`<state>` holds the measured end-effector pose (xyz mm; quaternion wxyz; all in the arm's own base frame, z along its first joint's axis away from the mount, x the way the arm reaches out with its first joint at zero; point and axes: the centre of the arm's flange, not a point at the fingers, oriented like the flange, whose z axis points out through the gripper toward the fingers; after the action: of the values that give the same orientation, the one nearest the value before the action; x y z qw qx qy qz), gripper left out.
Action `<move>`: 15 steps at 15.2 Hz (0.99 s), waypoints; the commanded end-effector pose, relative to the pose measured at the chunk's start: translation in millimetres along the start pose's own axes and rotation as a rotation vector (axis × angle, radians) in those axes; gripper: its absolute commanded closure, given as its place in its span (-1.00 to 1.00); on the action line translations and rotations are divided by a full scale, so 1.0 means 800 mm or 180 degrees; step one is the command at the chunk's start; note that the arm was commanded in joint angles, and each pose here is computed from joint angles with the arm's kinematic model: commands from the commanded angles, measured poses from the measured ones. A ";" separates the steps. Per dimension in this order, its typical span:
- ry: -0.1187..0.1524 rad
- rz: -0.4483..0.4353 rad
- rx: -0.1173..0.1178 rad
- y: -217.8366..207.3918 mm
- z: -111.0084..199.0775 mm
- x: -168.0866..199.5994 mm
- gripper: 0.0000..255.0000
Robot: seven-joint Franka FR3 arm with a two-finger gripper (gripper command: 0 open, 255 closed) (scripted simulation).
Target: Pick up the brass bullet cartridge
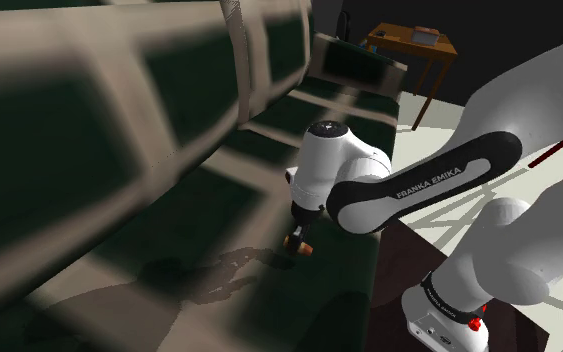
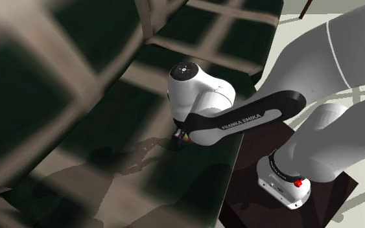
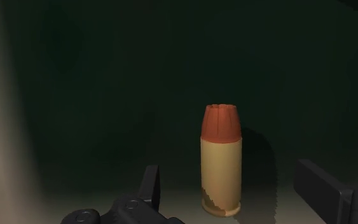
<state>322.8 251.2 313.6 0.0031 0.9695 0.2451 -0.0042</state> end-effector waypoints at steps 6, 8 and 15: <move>0.0002 -0.0003 0.0001 -0.001 0.032 0.001 1.00; 0.0002 -0.0003 0.0001 -0.001 0.032 0.001 1.00; 0.0002 -0.0003 0.0001 -0.001 0.033 0.002 1.00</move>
<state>323.2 253.3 289.3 0.0027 0.9691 0.2467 -0.0020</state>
